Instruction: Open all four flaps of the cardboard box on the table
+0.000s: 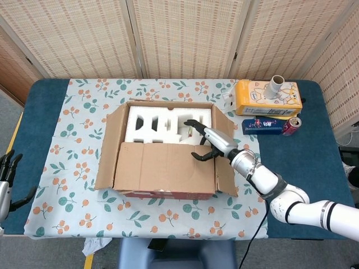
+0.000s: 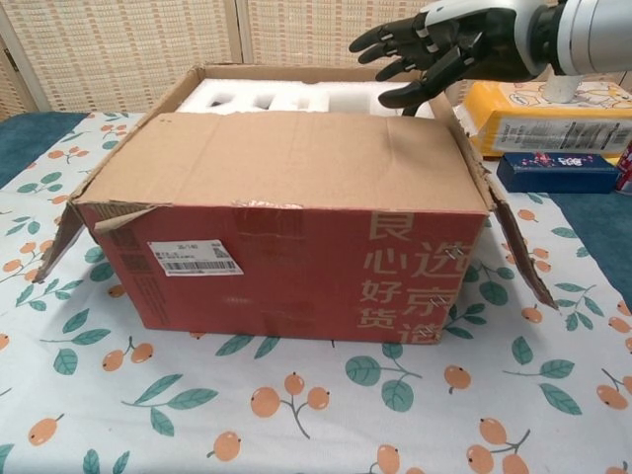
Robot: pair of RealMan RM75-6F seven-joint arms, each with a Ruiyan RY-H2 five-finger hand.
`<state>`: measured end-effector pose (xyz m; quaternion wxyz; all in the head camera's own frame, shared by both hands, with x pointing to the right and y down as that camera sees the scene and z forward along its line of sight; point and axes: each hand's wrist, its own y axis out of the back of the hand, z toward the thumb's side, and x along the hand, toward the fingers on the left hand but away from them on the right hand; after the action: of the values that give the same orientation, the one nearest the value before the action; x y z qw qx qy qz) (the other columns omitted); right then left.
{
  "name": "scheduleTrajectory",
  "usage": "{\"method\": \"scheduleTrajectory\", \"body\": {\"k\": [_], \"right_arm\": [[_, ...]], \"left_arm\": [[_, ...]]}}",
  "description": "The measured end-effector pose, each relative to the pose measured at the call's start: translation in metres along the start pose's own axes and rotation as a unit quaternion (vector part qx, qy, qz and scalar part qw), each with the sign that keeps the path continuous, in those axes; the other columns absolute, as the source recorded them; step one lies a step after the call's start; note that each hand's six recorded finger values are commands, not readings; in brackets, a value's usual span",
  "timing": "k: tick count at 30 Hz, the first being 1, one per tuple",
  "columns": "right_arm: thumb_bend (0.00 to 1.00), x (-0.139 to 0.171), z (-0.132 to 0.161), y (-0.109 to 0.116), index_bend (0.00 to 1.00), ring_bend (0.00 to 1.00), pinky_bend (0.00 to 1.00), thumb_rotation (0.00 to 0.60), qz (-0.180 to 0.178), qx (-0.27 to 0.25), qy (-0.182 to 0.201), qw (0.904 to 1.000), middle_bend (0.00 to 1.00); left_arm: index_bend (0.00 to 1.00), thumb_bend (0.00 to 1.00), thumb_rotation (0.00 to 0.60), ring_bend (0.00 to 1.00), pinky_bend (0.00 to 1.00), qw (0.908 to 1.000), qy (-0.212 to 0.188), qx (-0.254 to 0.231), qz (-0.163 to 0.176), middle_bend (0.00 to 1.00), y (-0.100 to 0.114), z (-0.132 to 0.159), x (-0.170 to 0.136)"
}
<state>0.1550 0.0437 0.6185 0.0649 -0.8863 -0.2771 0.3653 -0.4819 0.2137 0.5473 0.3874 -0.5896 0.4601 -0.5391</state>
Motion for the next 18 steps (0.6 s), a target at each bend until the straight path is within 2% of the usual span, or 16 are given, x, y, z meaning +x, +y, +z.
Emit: {"method": "scheduleTrajectory", "body": {"k": [8,18], "right_arm": [[0.44,0.004,0.001,-0.002,0.00,0.00,0.39,0.600,0.001,0.010,0.003,0.9999,0.00],[0.44,0.017,0.027,0.003,0.00,0.00,0.39,0.600,-0.007,0.006,0.034,0.9994,0.00]], "left_arm": [[0.00,0.35,0.600,0.00,0.00,1.0000,0.000,0.003,0.002,0.00,0.000,0.001,-0.002],[0.00,0.35,0.600,0.00,0.00,1.0000,-0.002,0.007,-0.002,0.00,-0.002,0.003,-0.001]]}}
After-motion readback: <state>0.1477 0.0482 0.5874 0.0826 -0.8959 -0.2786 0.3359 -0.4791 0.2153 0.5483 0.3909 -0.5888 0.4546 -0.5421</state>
